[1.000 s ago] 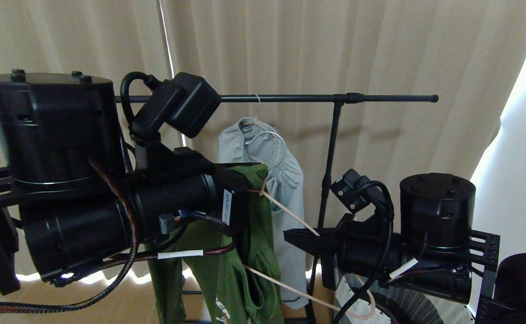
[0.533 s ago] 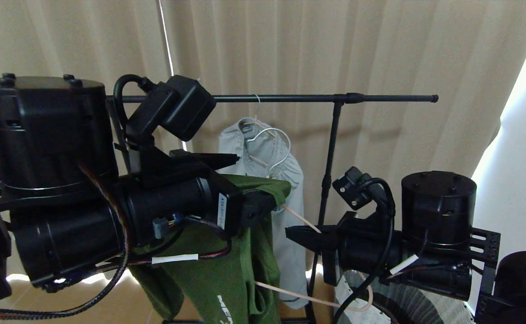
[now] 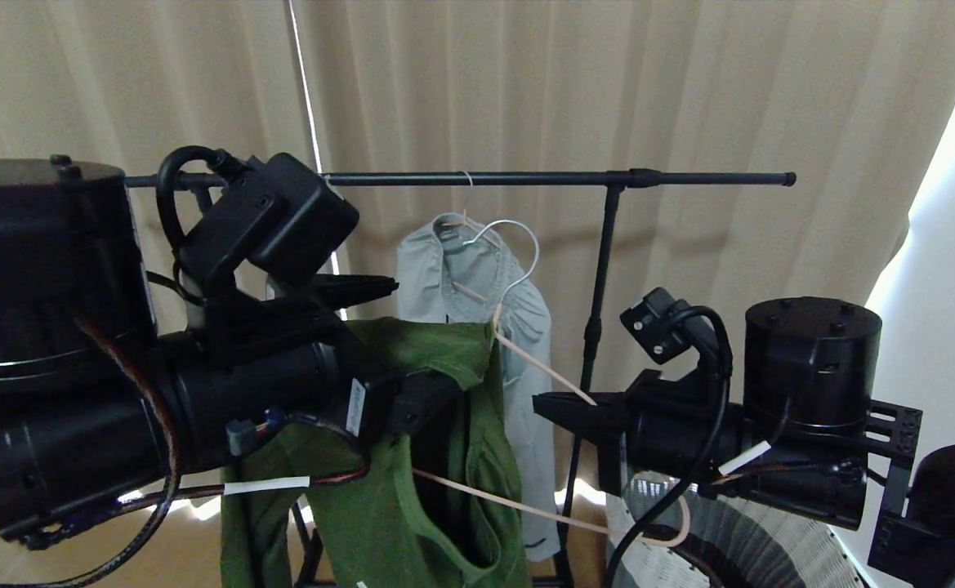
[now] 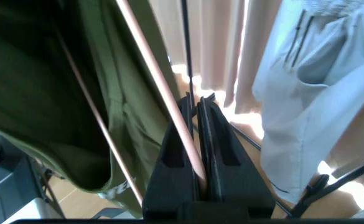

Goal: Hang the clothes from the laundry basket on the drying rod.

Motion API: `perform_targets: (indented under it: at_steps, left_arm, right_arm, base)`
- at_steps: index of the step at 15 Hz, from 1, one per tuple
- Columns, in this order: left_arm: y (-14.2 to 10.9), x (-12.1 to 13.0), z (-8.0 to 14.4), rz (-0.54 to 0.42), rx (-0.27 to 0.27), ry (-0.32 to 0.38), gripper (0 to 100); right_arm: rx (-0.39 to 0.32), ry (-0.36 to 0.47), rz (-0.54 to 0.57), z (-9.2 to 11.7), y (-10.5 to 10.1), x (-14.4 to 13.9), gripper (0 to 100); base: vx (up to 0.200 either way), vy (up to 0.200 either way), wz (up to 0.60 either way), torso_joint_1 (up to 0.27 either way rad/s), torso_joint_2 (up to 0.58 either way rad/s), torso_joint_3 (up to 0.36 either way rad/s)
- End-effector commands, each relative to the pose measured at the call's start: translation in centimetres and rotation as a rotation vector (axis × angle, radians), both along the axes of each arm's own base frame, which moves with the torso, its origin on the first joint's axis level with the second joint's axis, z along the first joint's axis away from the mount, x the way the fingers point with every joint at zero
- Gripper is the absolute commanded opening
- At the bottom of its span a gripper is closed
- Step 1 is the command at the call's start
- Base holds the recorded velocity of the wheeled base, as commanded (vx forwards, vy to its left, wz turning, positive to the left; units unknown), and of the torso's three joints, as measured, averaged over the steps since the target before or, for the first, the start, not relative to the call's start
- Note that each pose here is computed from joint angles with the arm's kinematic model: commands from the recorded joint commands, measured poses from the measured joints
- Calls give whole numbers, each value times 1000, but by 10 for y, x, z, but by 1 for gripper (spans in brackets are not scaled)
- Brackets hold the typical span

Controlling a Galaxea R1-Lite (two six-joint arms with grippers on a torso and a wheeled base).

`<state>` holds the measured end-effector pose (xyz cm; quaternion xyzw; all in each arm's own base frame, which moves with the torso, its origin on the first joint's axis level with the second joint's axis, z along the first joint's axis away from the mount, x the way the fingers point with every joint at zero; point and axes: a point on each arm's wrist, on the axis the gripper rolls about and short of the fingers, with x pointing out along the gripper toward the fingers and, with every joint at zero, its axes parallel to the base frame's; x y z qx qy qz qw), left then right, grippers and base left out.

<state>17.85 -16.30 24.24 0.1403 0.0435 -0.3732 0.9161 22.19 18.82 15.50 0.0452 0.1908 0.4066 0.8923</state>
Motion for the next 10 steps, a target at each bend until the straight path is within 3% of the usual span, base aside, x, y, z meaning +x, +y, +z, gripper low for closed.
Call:
perform_targets:
  at_steps: [1,4,10]
  left_arm:
    - [9,-4,-3,-12,29,-23,100]
    - [12,-4,-7,-26,59,-31,100]
    - [22,-4,-6,11,46,-53,100]
  right_arm:
    - [8,-12,-16,4,-3,3,0]
    - [18,-24,-30,8,-6,6,0]
    - [30,-56,-65,19,-22,3,0]
  base:
    - [0,0,0,0,0,0]
    - [0,0,0,0,0,0]
    - [0,0,0,0,0,0]
